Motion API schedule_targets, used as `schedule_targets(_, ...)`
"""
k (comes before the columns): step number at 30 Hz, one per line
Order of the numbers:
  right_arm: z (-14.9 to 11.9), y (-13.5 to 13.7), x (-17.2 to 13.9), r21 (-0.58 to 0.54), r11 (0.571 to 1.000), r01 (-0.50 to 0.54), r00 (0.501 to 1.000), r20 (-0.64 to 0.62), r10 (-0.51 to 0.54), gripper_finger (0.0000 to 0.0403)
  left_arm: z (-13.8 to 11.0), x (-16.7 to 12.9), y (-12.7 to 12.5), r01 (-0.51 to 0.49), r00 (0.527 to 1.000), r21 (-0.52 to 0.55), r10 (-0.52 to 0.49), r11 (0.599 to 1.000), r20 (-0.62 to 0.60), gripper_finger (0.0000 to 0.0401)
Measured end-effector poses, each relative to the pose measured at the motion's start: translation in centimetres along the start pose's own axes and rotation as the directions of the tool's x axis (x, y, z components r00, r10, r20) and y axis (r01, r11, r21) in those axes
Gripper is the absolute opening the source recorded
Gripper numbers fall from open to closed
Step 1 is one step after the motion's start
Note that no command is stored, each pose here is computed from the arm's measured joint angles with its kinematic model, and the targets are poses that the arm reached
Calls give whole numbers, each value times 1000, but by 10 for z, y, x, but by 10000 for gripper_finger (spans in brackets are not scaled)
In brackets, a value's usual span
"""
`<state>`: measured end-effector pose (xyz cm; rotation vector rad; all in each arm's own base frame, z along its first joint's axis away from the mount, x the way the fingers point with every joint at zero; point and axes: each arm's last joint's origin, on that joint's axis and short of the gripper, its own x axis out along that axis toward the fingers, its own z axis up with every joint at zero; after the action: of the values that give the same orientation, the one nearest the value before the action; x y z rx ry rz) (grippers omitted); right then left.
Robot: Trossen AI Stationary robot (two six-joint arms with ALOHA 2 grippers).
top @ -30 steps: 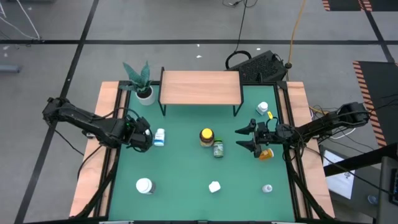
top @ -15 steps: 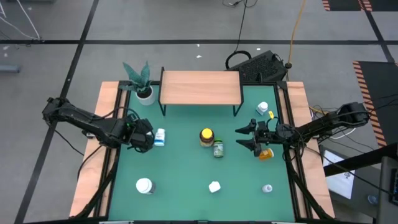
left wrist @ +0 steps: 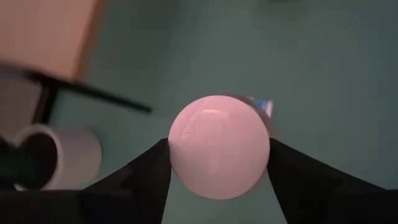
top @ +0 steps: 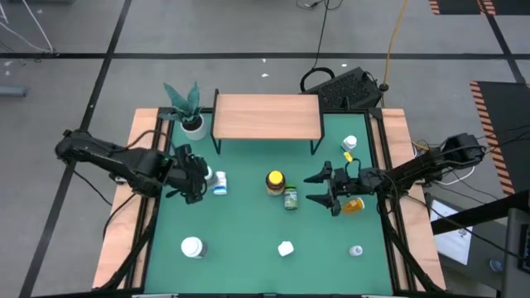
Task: Pick and place medicine bottles onto shelf by color
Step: Put the green pill bottle on the shelf
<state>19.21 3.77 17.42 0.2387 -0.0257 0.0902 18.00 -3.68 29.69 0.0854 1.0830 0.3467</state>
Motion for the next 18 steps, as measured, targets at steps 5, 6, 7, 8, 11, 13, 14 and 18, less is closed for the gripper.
schedule_targets(5,20,8,25,-68,995,-78,996,28,80,281,21,-26,5,34,990,82,-44,996,136,240)
schedule_targets(6,24,9,30,-82,993,-87,996,23,89,284,27,-30,5,39,982,103,-57,994,181,241)
schedule_targets(7,27,10,36,-94,991,-92,995,15,94,288,32,-33,4,43,970,125,-72,991,233,241)
schedule_targets(8,31,11,42,-109,990,-88,996,8,90,293,38,-35,3,46,954,147,-87,988,286,242)
schedule_targets(11,37,11,59,-173,983,-70,997,-37,64,310,54,-39,-3,70,896,238,-166,969,411,242)
schedule_targets(13,39,9,66,-185,981,-58,998,-39,51,323,64,-37,-9,61,863,304,-203,951,463,242)
schedule_targets(14,40,8,69,-186,981,-52,998,-31,47,330,68,-34,-13,53,854,337,-217,940,473,242)
schedule_targets(18,43,3,73,-145,989,-38,999,-2,38,354,83,-22,-26,23,820,439,-268,898,505,243)
